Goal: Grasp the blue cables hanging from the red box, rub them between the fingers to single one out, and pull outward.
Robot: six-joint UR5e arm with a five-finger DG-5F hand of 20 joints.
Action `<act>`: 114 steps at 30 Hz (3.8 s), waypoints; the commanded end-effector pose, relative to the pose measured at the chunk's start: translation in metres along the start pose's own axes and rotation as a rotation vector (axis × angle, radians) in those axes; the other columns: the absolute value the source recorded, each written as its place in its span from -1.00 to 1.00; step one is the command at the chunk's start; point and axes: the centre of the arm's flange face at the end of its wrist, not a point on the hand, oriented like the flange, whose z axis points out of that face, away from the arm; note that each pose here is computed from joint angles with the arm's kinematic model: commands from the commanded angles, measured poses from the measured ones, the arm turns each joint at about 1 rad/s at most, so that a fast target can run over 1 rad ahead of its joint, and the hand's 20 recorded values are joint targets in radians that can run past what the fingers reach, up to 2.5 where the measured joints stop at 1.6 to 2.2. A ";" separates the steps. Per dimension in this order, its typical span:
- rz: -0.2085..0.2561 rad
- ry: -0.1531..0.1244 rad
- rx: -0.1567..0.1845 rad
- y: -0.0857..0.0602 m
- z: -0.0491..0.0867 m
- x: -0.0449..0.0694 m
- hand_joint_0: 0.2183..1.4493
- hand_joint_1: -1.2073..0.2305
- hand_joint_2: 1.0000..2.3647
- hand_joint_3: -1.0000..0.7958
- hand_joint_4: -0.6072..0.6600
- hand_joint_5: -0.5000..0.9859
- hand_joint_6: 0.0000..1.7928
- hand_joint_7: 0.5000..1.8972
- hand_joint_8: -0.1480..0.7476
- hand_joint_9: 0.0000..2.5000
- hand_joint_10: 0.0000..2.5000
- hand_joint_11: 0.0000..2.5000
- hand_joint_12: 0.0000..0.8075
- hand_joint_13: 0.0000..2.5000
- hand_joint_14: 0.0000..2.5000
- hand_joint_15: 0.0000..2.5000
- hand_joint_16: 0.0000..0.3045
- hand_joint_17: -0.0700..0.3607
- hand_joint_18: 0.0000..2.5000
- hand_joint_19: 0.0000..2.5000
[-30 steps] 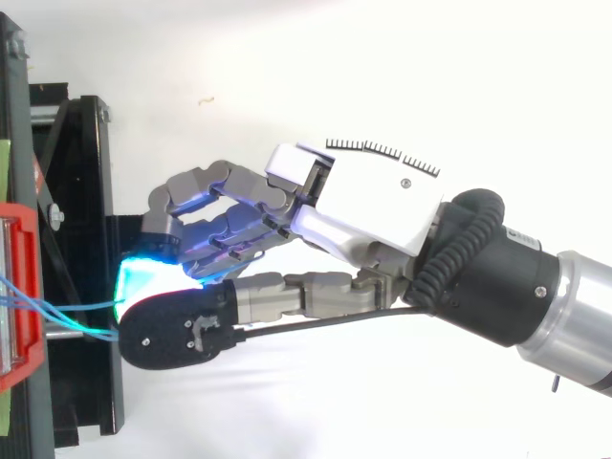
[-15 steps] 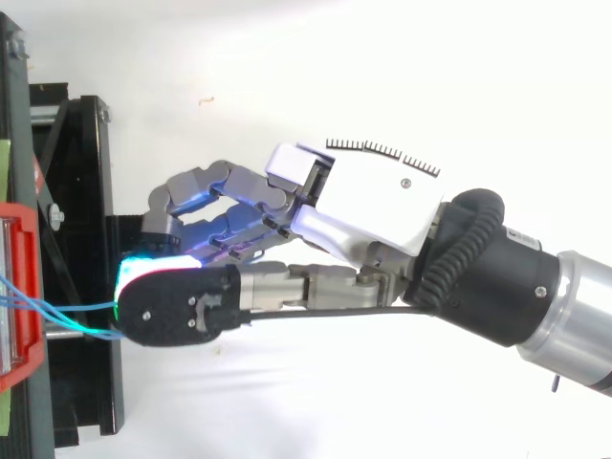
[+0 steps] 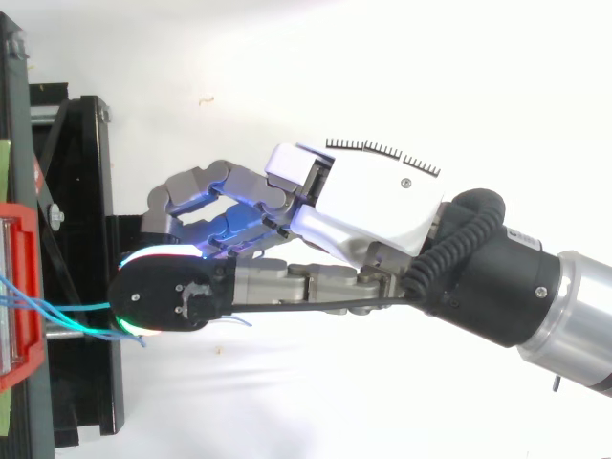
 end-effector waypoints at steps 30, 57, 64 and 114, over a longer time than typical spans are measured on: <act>0.000 0.000 0.000 0.001 0.000 0.000 -0.55 -0.23 -1.00 -0.43 0.21 -0.58 -0.02 -0.21 0.00 -0.40 -0.99 -0.57 0.06 -0.37 -0.98 -0.48 -0.62 -0.08 -0.48 -0.43; 0.000 0.000 0.000 0.003 0.000 0.000 -0.46 -0.44 -0.99 -0.36 0.19 -0.59 -0.01 -0.19 -0.04 -0.44 -0.99 -0.56 0.02 -0.38 -0.98 -0.47 -0.65 -0.11 -0.47 -0.45; -0.001 0.000 0.001 0.002 0.000 0.000 -0.42 -0.30 -0.98 -0.21 0.16 -0.55 -0.01 -0.10 -0.04 -0.40 -0.99 -0.56 0.00 -0.38 -0.98 -0.48 -0.66 -0.14 -0.47 -0.44; -0.005 -0.001 0.006 0.006 0.000 0.001 -0.45 -0.28 -0.97 0.06 0.08 -0.51 0.00 -0.03 0.02 -0.33 -0.99 -0.57 0.10 -0.35 -0.98 -0.49 -0.61 -0.05 -0.46 -0.45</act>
